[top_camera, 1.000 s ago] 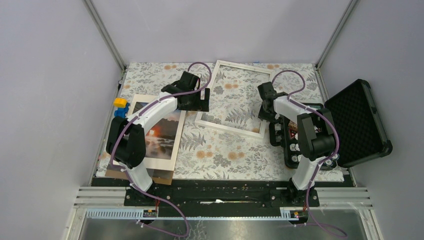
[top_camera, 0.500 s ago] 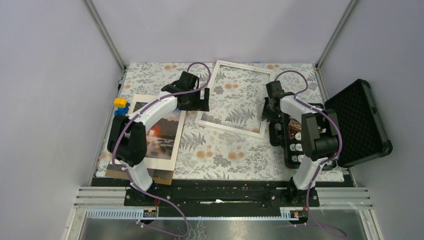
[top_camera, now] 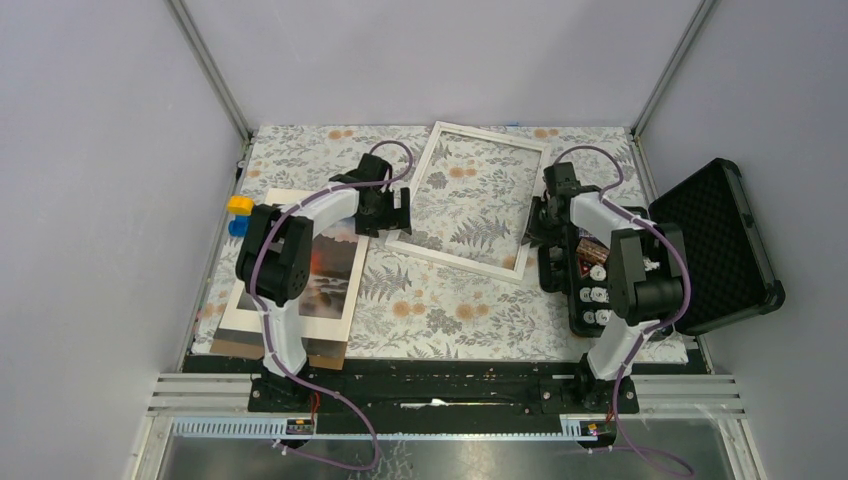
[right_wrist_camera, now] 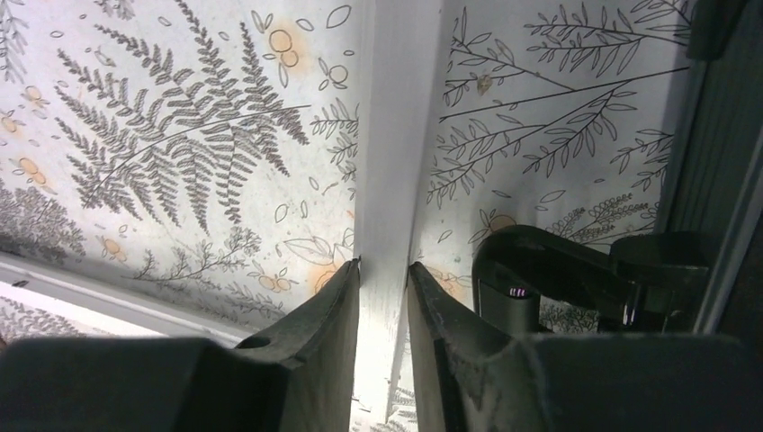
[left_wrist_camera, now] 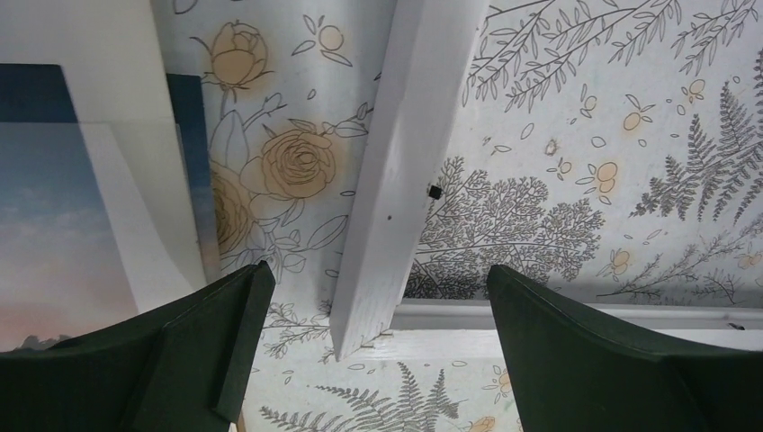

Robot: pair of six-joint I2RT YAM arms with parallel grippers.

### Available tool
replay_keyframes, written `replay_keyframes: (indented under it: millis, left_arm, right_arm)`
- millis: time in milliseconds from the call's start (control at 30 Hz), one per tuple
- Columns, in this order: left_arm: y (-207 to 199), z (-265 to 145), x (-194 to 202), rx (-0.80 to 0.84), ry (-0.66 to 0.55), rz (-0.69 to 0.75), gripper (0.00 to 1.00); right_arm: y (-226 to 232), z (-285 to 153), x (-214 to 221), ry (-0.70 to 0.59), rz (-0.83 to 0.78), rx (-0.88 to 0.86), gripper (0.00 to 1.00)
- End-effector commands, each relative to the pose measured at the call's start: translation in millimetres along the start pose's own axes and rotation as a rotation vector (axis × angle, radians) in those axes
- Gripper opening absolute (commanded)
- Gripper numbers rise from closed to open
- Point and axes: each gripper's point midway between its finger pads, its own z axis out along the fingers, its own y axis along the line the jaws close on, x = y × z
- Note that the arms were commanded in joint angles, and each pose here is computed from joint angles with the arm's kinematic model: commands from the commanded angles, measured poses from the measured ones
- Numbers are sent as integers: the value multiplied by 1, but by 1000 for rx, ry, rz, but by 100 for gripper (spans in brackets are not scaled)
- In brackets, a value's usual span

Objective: Put the photo into the frame

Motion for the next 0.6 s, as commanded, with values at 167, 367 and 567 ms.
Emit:
replay_keyframes:
  millis: [167,367,567]
  left_arm:
    - [-14,8,-3,71,-6,-16,99]
    - [-18,16,13,105,56,-58,99]
    - [-35,12,37,199,107,-106,99]
  right_arm:
    - [5,-30,-50,-116,1,57,85]
    - [4,3,-55,-61,1,75,86]
    - [11,12,-43,-21,19,26,82]
